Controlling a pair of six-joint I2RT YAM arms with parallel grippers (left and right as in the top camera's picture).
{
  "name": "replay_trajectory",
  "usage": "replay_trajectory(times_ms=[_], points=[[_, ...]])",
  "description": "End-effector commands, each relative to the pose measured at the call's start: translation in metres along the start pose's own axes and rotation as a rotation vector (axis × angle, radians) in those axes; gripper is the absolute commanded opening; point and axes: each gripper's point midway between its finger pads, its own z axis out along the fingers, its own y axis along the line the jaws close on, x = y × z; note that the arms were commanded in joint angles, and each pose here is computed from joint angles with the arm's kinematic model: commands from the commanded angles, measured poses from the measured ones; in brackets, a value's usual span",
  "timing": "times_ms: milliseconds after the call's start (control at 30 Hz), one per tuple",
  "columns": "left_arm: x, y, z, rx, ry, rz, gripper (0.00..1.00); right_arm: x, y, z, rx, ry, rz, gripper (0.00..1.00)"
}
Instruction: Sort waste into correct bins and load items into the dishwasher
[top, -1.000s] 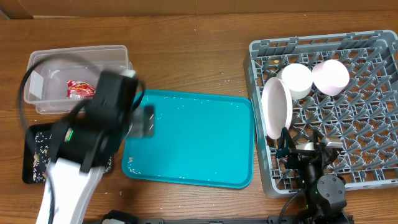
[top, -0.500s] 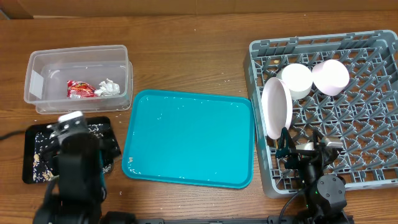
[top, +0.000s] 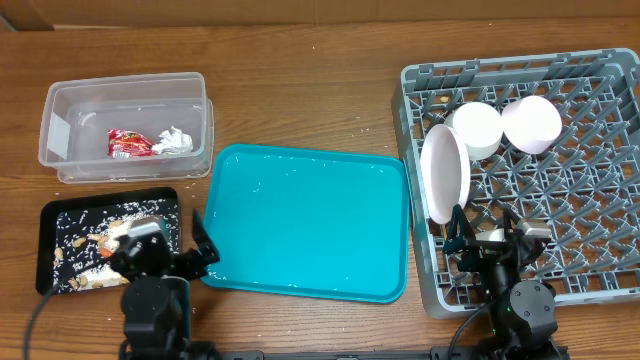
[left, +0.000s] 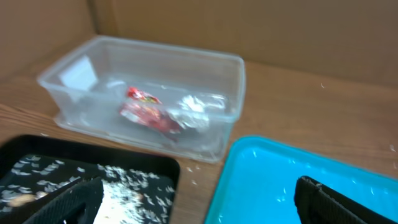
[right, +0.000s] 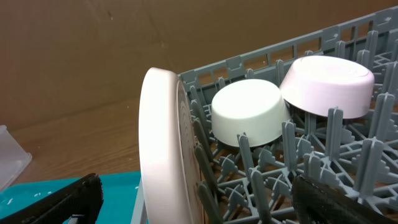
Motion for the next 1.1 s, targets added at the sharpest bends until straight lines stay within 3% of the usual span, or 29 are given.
replay_trajectory(times_ms=[0,233,1067], points=[[0.024,-0.011,0.004,0.084,0.001,0.024,1.0,-0.003,0.0,-0.001,0.0,-0.018,0.001,1.0],[0.048,-0.015,0.019,0.119,-0.05,0.013,1.0,-0.003,0.0,-0.001,0.0,-0.018,0.001,1.0],[0.045,-0.019,0.019,0.134,-0.069,0.014,1.0,-0.003,0.0,-0.001,0.0,-0.018,0.001,1.0]])
